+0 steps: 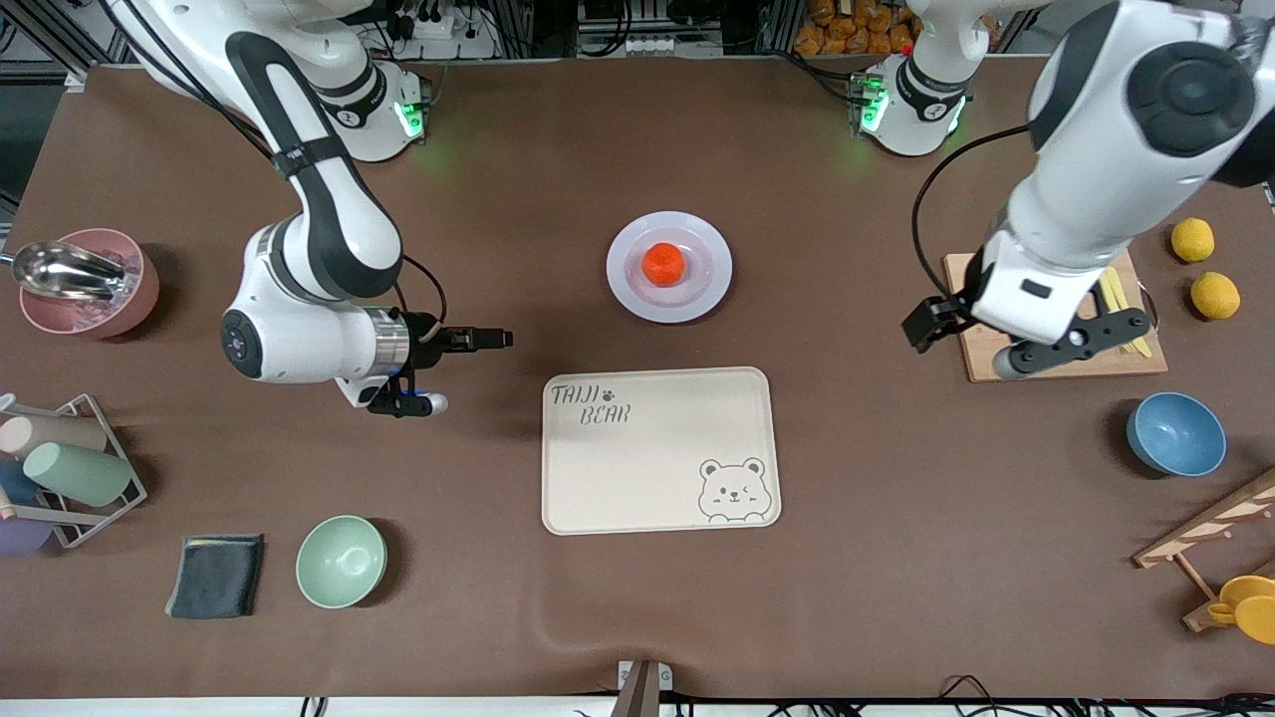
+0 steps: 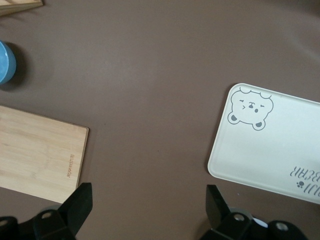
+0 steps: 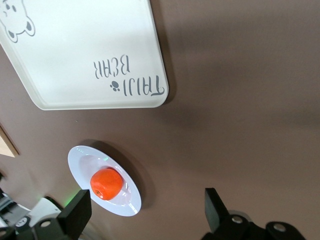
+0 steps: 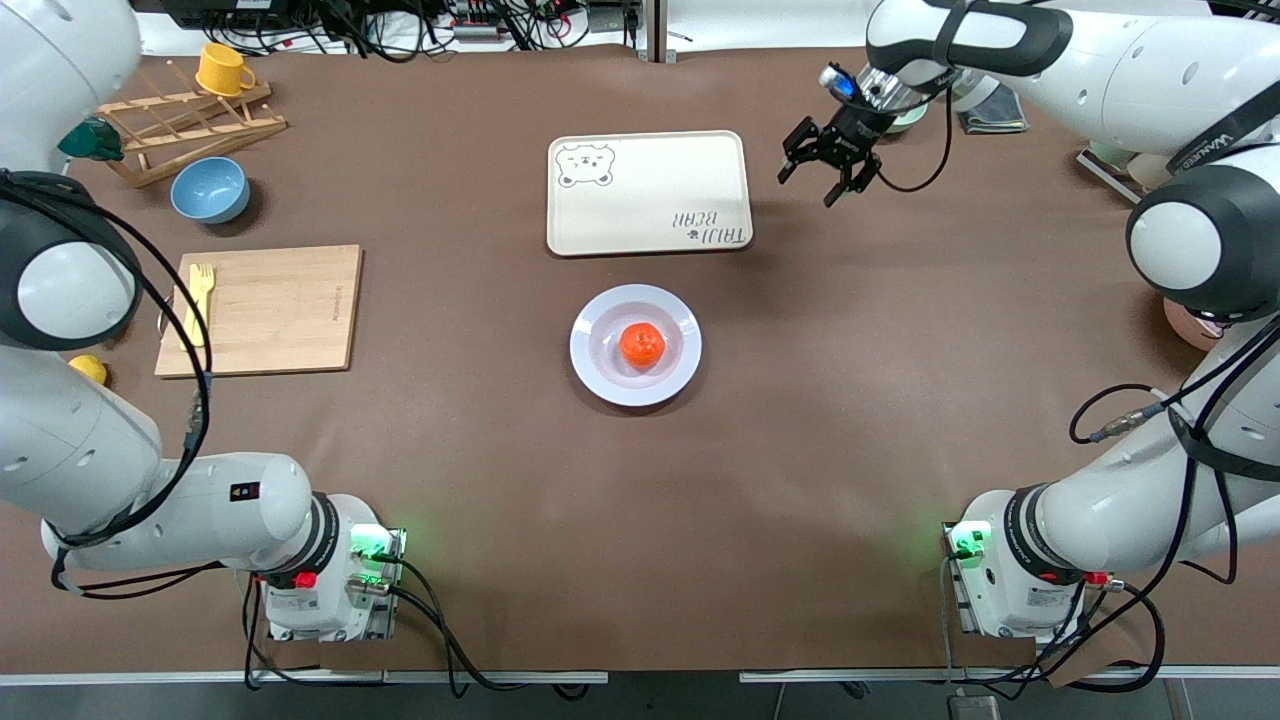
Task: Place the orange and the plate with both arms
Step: 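Open the left gripper and withdraw while the right gripper approaches the plate, then move the right gripper to the plate rim and grasp it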
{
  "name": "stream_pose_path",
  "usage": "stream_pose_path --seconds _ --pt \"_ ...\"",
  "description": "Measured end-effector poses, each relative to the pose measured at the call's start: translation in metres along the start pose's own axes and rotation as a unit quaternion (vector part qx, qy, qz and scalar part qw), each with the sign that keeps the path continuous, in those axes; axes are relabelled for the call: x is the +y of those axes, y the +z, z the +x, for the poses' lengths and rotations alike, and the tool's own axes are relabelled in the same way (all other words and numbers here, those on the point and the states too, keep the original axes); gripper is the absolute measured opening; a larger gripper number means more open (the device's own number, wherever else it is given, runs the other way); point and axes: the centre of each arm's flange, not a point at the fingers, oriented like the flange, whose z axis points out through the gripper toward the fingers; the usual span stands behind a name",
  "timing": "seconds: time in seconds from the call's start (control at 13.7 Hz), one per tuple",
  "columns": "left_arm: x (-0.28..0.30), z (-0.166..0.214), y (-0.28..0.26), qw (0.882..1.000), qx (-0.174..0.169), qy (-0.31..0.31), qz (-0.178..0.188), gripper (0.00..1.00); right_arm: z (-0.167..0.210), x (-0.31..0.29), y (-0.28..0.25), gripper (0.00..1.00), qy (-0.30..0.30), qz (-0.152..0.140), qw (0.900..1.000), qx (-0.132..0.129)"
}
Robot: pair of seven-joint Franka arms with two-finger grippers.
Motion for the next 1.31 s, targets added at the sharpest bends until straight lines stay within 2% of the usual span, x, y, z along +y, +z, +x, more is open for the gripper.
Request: stream_pose_path --seconds 0.22,0.44,0.66,0.8,1.02,1.31 --pt "-0.067 0.019 -0.018 0.999 -0.016 0.023 -0.015 1.0 -0.01 0.015 0.041 1.0 0.015 0.038 0.999 -0.013" --pt "-0.099 0.021 -0.028 0.999 -0.02 0.046 -0.007 1.0 -0.024 0.038 0.083 1.0 -0.002 0.078 0.997 -0.015" --pt "-0.112 0.015 -0.032 0.998 -0.025 0.051 -0.001 1.0 -0.034 0.045 0.103 1.0 -0.007 0.084 0.996 -0.019" --pt "-0.116 0.006 -0.036 0.998 -0.025 0.05 0.0 1.0 -0.04 0.04 0.116 1.0 -0.005 0.082 0.997 -0.01" --pt "-0.118 -0.004 -0.041 0.998 -0.024 0.051 0.0 1.0 -0.051 0.027 0.142 1.0 -0.01 0.104 0.994 0.005" --pt "-0.119 -0.007 -0.039 0.998 -0.029 0.051 0.002 1.0 -0.056 0.03 0.171 1.0 -0.011 0.137 0.99 0.008"
